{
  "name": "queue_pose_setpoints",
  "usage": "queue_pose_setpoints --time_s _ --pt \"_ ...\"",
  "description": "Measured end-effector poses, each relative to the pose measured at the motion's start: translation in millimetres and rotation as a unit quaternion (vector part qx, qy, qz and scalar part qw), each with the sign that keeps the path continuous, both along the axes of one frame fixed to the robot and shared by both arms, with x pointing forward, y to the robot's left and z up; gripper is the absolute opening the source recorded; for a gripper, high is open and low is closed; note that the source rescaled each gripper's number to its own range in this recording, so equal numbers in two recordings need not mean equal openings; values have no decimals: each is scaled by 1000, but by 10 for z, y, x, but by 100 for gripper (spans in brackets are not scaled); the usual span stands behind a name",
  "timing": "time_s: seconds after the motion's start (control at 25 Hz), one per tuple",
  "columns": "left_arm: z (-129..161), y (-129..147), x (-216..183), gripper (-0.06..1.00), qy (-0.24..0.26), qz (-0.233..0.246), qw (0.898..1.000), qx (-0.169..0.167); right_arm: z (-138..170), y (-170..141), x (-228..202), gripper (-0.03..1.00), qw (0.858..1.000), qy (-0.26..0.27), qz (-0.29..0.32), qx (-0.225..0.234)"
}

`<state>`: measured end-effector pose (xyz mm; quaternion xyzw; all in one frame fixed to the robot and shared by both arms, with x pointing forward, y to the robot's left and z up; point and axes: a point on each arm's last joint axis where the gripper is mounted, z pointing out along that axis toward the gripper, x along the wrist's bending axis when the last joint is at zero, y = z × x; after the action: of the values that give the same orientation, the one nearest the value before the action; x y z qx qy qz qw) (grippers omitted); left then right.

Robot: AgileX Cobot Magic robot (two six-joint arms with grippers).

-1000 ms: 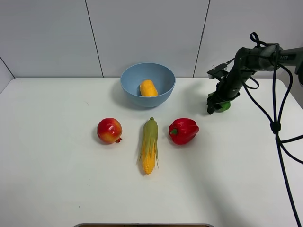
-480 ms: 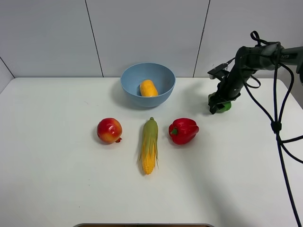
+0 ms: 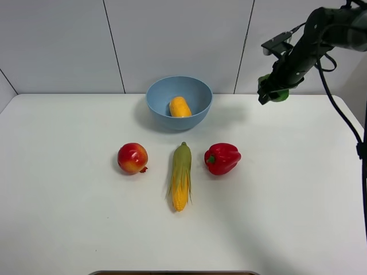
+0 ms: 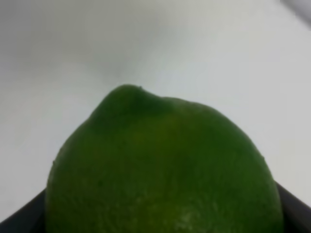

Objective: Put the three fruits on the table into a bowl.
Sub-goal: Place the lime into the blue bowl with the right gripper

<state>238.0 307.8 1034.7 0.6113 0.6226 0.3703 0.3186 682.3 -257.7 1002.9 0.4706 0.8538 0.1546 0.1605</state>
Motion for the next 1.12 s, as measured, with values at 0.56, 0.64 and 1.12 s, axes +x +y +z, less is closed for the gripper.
queue_pose_setpoints --time_s 0.56,0.64,1.12 --pt "0 0 0 0 0 0 1000 0 790 974 -371 65 987 -118 73 82" --pt "0 0 0 0 0 0 1000 0 822 1123 -371 65 981 -142 76 109" --pt "0 0 0 0 0 0 1000 0 388 1726 -189 65 963 -189 66 181"
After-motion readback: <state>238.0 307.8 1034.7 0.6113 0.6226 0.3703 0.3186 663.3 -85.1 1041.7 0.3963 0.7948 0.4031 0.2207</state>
